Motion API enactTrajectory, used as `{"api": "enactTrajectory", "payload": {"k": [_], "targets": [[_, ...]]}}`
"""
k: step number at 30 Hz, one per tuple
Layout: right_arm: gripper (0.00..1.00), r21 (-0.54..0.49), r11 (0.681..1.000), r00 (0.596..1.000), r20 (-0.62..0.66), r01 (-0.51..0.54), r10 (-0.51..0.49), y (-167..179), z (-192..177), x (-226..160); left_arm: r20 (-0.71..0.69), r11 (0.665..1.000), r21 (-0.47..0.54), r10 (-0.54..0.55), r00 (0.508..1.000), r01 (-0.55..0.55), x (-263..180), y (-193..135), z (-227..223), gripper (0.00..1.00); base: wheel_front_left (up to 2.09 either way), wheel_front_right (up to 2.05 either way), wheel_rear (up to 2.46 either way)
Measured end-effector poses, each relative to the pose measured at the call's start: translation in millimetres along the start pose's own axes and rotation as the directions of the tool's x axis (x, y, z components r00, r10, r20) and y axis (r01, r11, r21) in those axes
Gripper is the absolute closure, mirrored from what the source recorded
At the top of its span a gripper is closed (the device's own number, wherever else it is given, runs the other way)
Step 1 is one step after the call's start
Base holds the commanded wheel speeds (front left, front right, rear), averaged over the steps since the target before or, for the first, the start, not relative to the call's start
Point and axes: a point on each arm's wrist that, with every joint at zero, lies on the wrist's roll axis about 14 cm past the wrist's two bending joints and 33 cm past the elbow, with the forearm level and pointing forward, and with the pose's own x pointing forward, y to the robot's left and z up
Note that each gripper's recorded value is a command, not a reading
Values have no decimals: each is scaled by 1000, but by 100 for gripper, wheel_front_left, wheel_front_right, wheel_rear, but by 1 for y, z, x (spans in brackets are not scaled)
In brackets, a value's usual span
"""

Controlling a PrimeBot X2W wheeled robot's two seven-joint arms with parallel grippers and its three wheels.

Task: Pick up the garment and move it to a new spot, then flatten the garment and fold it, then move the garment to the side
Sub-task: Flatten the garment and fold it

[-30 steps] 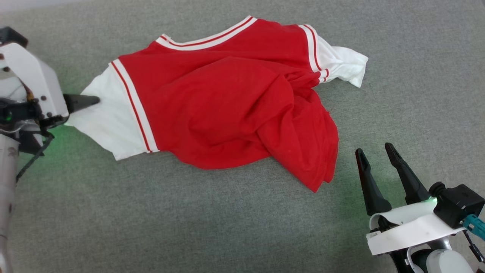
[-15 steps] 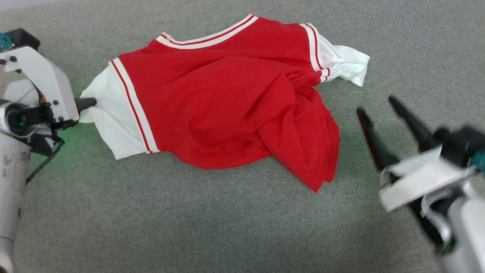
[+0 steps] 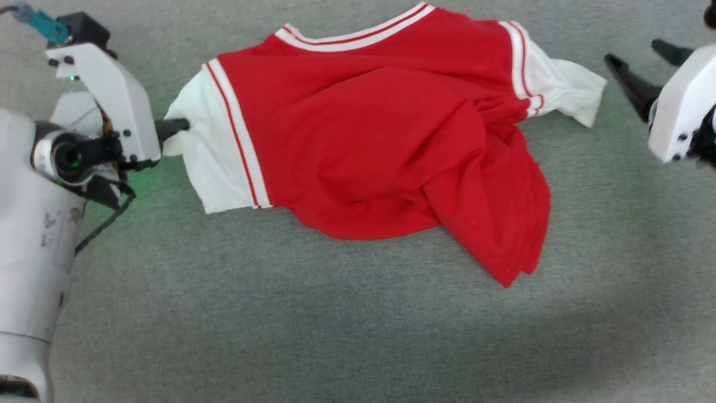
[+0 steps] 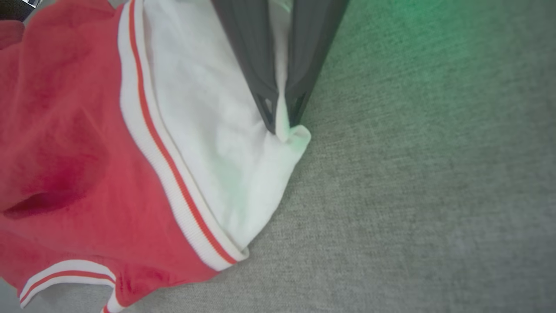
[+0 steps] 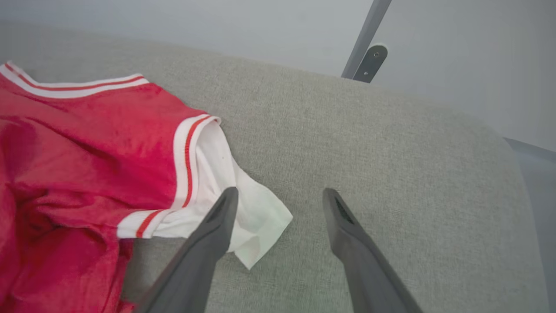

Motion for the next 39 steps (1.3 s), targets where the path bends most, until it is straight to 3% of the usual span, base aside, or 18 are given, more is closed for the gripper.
{"api": "enactTrajectory", "payload": {"k": [10, 19, 20, 21, 22, 31, 34, 35, 39], "targets": [[0, 14, 1000, 983, -183, -6, 9, 5, -43, 49, 8, 1000, -8, -14, 1000, 14, 8, 10, -1, 100, 0, 0, 0], [0, 30, 999, 958, -281, -45, 51, 16, -65, 60, 7, 1000, 3, -21, 1000, 21, 13, 12, 0, 100, 0, 0, 0], [30, 39, 998, 957, -285, -49, 58, 17, -65, 59, 8, 1000, 4, -23, 1000, 22, 13, 12, 0, 100, 0, 0, 0], [84, 42, 998, 954, -292, -52, 62, 17, -66, 59, 8, 1000, 3, -24, 1000, 24, 13, 12, 1, 100, 0, 0, 0], [100, 42, 998, 954, -293, -54, 63, 17, -65, 59, 9, 1000, 3, -25, 1000, 25, 14, 12, 1, 100, 0, 0, 0], [100, 57, 996, 976, -207, -61, 72, 19, -53, 59, 77, 999, 12, -33, 996, 32, 10, 7, 10, 100, 0, 0, 0], [100, 62, 997, 992, -117, -48, 55, 14, -36, 57, 151, 999, 21, -35, 988, 32, 4, 3, 20, 100, 0, 0, 0], [100, 57, 998, 999, -34, -24, 26, 4, -14, 54, 204, 999, 35, -43, 978, 37, -1, -2, 27, 100, 0, 0, 0], [100, 83, 997, 995, 104, 4, -13, -8, 23, 49, 334, 998, 46, -48, 941, 34, -16, -6, 50, 100, 0, 0, 0]]}}
